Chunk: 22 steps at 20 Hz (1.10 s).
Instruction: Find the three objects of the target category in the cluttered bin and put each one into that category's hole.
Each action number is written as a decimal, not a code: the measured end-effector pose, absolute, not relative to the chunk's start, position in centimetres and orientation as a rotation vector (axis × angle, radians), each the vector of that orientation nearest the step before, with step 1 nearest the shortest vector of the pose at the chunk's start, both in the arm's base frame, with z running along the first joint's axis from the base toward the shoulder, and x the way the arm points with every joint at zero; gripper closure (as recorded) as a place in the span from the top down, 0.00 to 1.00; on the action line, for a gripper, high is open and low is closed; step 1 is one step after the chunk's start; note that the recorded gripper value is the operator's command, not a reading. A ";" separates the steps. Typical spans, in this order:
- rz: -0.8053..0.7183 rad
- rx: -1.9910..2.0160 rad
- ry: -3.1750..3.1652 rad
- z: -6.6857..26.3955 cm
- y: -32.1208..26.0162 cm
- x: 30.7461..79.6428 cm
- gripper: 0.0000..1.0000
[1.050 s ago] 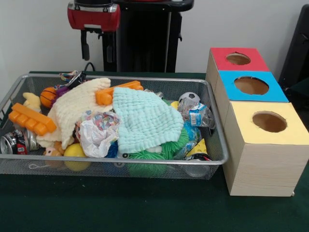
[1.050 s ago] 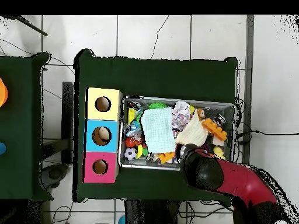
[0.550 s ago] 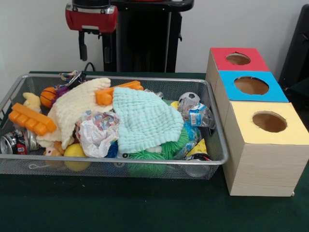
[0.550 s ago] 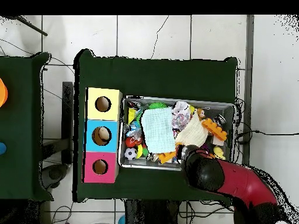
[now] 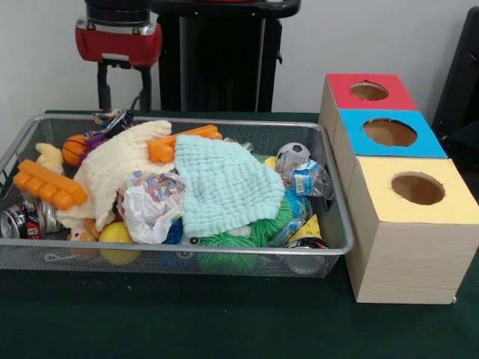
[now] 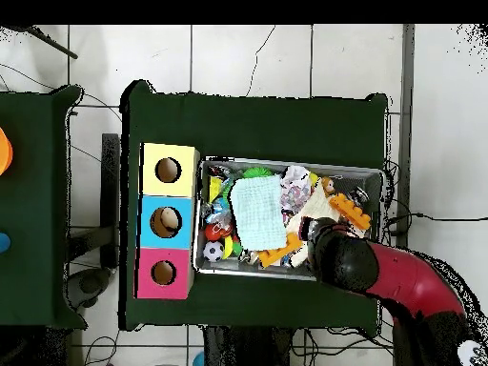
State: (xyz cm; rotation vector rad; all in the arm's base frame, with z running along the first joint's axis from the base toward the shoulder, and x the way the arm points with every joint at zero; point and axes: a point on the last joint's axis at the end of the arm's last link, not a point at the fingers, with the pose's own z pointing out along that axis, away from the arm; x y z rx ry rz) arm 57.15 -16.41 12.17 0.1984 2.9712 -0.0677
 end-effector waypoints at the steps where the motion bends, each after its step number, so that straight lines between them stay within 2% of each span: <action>1: -0.072 0.201 2.964 12.2 -16.7 57.6 1.00; 15: -0.125 0.253 2.922 14.0 -21.7 63.7 1.00; 22: -0.119 0.263 2.915 12.5 -22.5 64.8 1.00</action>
